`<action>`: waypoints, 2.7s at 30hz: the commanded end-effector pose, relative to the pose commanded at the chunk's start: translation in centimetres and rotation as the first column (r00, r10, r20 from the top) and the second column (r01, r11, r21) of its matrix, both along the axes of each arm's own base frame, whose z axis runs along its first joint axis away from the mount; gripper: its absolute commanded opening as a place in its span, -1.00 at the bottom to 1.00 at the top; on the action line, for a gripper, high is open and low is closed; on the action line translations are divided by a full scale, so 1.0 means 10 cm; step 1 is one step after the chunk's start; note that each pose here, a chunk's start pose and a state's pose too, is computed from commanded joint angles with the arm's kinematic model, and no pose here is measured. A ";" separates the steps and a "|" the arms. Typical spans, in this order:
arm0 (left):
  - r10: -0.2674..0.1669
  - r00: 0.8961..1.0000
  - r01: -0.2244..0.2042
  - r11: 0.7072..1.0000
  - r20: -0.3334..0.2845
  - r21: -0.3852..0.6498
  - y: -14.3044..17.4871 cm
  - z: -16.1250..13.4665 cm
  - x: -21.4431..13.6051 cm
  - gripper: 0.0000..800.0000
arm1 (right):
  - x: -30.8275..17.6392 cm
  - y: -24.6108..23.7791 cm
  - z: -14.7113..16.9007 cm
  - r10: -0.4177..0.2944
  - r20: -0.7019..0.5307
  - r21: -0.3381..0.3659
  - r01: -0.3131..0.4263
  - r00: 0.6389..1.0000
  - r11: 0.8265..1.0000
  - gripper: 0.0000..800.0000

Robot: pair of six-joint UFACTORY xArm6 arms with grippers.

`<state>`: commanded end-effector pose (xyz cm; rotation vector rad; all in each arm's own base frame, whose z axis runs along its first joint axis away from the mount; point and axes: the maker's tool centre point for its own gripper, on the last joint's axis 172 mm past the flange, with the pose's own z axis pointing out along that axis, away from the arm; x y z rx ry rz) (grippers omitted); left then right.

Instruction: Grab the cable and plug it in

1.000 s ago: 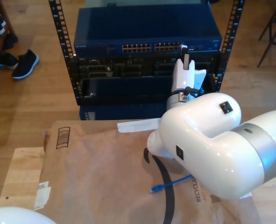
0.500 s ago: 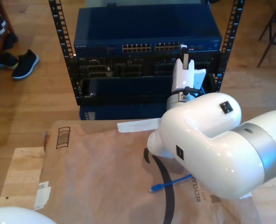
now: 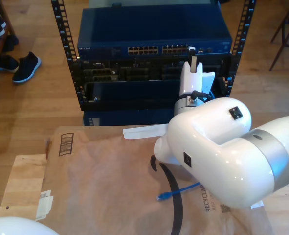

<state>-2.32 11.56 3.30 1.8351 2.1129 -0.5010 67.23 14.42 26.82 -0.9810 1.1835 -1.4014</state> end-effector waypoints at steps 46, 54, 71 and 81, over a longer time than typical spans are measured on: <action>0.000 1.000 0.000 1.000 0.000 0.000 0.00 0.00 0.00 1.00 | -0.01 0.05 0.04 0.006 0.009 0.000 -0.006 1.000 1.000 -1.00; 0.000 1.000 0.000 1.000 0.000 -0.002 -0.01 0.00 0.00 1.00 | 0.04 0.09 -0.03 0.018 0.011 -0.005 -0.017 1.000 1.000 -1.00; 0.000 1.000 0.000 1.000 0.000 0.000 0.00 0.00 0.00 1.00 | 0.16 0.05 -0.12 0.017 -0.006 0.000 -0.017 1.000 1.000 -1.00; 0.000 1.000 0.000 1.000 0.000 0.000 0.00 0.00 0.00 1.00 | 0.15 0.10 -0.06 0.025 0.009 0.001 -0.025 1.000 1.000 -0.42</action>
